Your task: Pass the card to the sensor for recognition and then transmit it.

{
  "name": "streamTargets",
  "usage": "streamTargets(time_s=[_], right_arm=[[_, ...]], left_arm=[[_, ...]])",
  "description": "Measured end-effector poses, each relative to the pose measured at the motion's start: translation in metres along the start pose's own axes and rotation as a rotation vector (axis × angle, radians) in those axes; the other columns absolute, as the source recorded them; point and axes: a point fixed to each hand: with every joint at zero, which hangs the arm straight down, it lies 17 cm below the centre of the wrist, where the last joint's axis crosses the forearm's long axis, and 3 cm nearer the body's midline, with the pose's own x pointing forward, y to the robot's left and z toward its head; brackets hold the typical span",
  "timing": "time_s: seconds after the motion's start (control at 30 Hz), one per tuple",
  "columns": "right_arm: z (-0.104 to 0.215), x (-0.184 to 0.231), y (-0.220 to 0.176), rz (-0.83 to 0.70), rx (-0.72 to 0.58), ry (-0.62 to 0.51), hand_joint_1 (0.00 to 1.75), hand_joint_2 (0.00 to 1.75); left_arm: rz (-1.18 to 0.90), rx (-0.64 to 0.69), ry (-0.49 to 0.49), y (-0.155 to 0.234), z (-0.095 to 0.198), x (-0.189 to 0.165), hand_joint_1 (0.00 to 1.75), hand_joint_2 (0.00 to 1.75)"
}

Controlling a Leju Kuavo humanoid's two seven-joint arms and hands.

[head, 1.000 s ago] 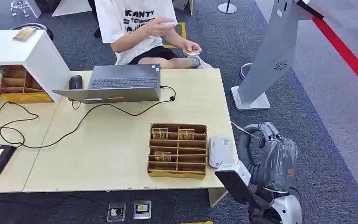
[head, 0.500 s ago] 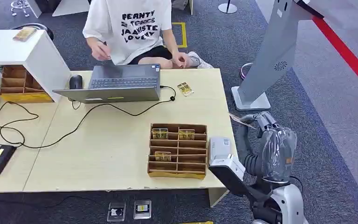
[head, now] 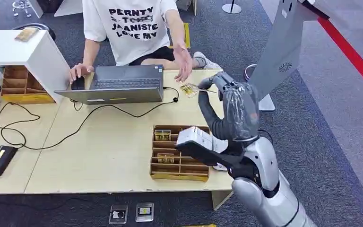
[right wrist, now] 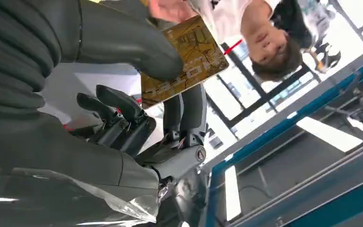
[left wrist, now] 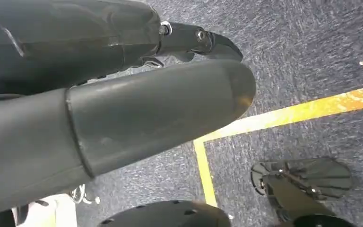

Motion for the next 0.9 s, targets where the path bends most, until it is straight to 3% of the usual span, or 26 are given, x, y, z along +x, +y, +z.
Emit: streamTargets(time_s=[0.13, 0.4, 0.6, 0.9], right_arm=[[-0.030, -0.001, 0.028, 0.025, 0.042, -0.033, 1.75, 1.75], [-0.058, -0.020, 0.079, 0.095, 0.162, -0.010, 1.75, 1.75], [-0.066, -0.035, 0.107, 0.141, 0.232, 0.003, 1.75, 1.75], [-0.053, -0.044, 0.148, 0.192, 0.336, 0.012, 1.75, 1.75]], left_arm=[[-0.004, 0.001, 0.006, 0.000, 0.001, 0.005, 0.00, 0.00], [-0.029, 0.002, -0.007, 0.001, 0.002, 0.012, 0.00, 0.00], [-0.030, 0.002, -0.009, 0.001, 0.002, 0.013, 0.00, 0.00], [-0.034, 0.003, -0.008, 0.002, 0.002, 0.012, 0.00, 0.00]])
